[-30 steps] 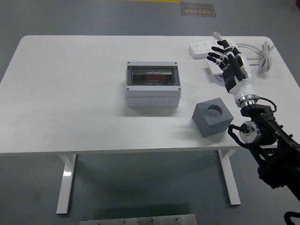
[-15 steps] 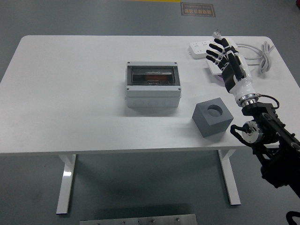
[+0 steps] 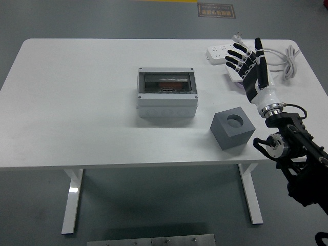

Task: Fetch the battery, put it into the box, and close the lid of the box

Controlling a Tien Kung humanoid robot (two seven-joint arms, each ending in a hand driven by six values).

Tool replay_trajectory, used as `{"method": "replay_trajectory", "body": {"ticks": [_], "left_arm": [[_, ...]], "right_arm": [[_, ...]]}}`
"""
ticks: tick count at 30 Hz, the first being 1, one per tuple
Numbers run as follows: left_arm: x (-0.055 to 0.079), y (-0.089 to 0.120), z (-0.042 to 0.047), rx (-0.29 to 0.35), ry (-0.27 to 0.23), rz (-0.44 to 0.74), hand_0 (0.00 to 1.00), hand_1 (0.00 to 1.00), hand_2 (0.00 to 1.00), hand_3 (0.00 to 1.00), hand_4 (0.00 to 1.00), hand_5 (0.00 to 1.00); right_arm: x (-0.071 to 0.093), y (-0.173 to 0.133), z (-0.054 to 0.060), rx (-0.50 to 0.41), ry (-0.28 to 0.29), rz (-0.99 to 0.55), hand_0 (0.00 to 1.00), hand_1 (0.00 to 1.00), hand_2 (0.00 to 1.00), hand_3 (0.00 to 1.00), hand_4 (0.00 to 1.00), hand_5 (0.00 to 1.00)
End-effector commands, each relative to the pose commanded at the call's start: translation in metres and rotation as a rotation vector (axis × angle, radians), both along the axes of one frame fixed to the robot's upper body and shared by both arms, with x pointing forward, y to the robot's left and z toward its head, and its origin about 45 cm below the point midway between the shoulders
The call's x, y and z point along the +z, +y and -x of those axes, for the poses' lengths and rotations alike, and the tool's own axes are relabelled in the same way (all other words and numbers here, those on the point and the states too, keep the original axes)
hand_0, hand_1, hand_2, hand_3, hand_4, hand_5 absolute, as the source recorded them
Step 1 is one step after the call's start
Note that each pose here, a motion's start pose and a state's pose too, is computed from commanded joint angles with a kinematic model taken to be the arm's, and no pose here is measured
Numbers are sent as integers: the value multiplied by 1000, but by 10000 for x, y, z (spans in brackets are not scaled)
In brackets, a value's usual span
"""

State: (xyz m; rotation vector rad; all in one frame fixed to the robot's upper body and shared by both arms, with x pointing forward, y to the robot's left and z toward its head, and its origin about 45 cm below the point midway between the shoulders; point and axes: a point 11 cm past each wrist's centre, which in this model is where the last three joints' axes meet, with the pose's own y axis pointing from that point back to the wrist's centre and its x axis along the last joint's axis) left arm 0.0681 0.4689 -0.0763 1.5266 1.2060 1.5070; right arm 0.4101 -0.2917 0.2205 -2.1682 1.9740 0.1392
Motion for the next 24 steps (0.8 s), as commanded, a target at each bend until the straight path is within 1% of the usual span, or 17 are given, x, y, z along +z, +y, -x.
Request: {"method": "replay_trajectory", "body": {"ticks": [16, 17, 18, 23, 24], "left_arm": [[-6, -9, 26, 4, 11, -3, 523, 641, 500, 550, 159, 2], [-6, -8, 26, 4, 11, -4, 523, 641, 500, 550, 159, 2], [-6, -8, 25, 4, 11, -4, 521, 636, 484, 549, 181, 2], [-5, -9, 17, 6, 8, -7, 521, 636, 484, 549, 181, 2], [-6, -10, 15, 6, 7, -7, 535, 638, 490, 546, 266, 2]], "right_arm": [[29, -14, 9, -2, -4, 30, 831, 744, 738, 754, 998, 998], [33, -14, 8, -2, -5, 31, 831, 744, 738, 754, 998, 998], [37, -13, 6, -1, -5, 33, 832, 743, 737, 750, 998, 998], [46, -4, 5, 4, -5, 44, 832, 743, 737, 750, 998, 998], [44, 1, 6, 5, -4, 47, 833, 743, 736, 748, 998, 998]]}}
